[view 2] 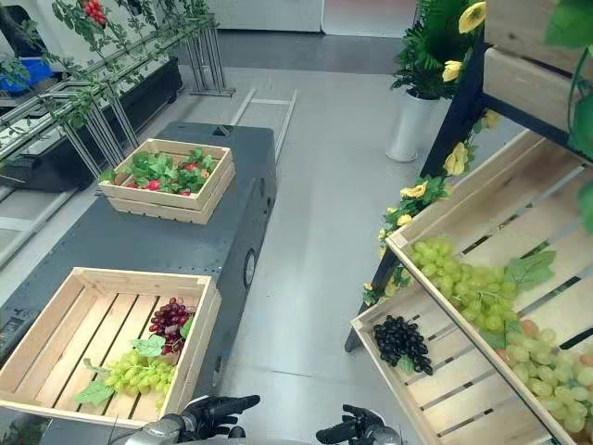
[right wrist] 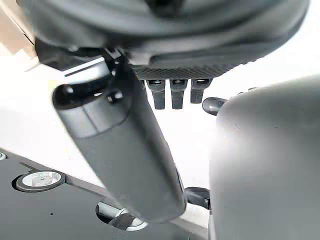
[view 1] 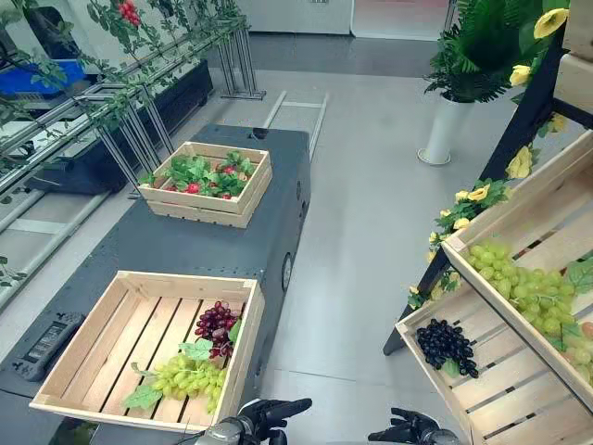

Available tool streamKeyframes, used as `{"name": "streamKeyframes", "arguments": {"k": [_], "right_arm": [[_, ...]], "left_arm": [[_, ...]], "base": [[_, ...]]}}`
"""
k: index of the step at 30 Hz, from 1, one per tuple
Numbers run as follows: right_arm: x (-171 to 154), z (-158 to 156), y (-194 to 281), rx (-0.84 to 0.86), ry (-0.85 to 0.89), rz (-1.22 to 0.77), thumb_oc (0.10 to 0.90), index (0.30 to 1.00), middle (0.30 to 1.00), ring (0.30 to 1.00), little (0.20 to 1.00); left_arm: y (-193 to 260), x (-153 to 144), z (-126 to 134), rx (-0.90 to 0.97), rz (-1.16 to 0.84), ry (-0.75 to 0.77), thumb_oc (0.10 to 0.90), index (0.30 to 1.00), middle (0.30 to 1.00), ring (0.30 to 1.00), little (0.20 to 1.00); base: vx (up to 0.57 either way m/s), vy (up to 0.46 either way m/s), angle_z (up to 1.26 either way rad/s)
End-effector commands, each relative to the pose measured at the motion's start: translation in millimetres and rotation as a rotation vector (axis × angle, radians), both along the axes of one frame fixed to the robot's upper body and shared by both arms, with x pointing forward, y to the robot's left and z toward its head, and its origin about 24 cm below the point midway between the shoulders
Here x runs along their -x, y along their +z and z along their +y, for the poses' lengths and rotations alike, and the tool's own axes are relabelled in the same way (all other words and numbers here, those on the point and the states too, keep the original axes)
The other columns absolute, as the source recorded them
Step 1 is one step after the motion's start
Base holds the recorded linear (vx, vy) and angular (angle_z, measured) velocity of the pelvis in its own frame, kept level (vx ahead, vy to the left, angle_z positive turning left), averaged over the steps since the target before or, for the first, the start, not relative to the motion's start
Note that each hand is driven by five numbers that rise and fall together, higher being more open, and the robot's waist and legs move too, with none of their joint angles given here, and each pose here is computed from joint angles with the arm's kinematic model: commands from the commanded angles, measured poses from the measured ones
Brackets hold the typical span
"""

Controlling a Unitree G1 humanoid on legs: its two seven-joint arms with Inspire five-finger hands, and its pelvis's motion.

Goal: Pick up the fruits from the basket on one side to the basket on the other side

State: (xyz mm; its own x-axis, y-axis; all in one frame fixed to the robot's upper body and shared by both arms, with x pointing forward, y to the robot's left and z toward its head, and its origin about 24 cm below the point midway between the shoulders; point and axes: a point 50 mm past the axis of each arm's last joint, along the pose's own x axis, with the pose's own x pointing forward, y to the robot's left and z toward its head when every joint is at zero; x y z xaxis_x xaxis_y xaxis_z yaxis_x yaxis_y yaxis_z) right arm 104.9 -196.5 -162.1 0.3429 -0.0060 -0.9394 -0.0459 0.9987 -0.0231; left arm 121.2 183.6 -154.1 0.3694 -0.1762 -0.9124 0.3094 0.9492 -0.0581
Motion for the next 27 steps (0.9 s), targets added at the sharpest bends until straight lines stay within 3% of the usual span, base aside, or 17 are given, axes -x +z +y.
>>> {"name": "streamKeyframes", "arguments": {"k": [1,9,15,20,27], "right_arm": [[-27.8,3.9,7.7,-0.023,0.029,-0.075,0.800,0.900,0.900,0.900,0.900],[-29.3,1.5,9.1,-0.015,0.047,-0.074,0.800,0.900,0.900,0.900,0.900],[-28.1,-6.5,11.5,-0.001,0.044,-0.086,0.800,0.900,0.900,0.900,0.900],[-20.9,-16.6,12.3,0.016,0.036,-0.084,0.800,0.900,0.900,0.900,0.900],[-3.7,-30.4,10.5,0.031,0.012,-0.072,0.800,0.900,0.900,0.900,0.900]], "left_arm": [[19.7,-55.5,-10.2,-0.009,-0.191,-0.106,0.800,0.900,0.900,0.900,0.900],[38.5,-80.3,-13.8,-0.017,-0.366,-0.169,0.800,0.900,0.900,0.900,0.900],[82.8,-116.7,-5.0,-0.149,-0.693,-0.231,0.800,0.900,0.900,0.900,0.900],[126.4,-136.5,11.2,-0.303,-0.930,-0.268,0.800,0.900,0.900,0.900,0.900],[178.9,-145.4,59.0,-0.641,-1.220,-0.114,0.800,0.900,0.900,0.900,0.900]], "base": [[-0.42,0.312,0.80],[0.00,0.000,0.00],[0.00,0.011,0.00],[0.00,0.014,0.00],[0.04,0.028,0.04]]}}
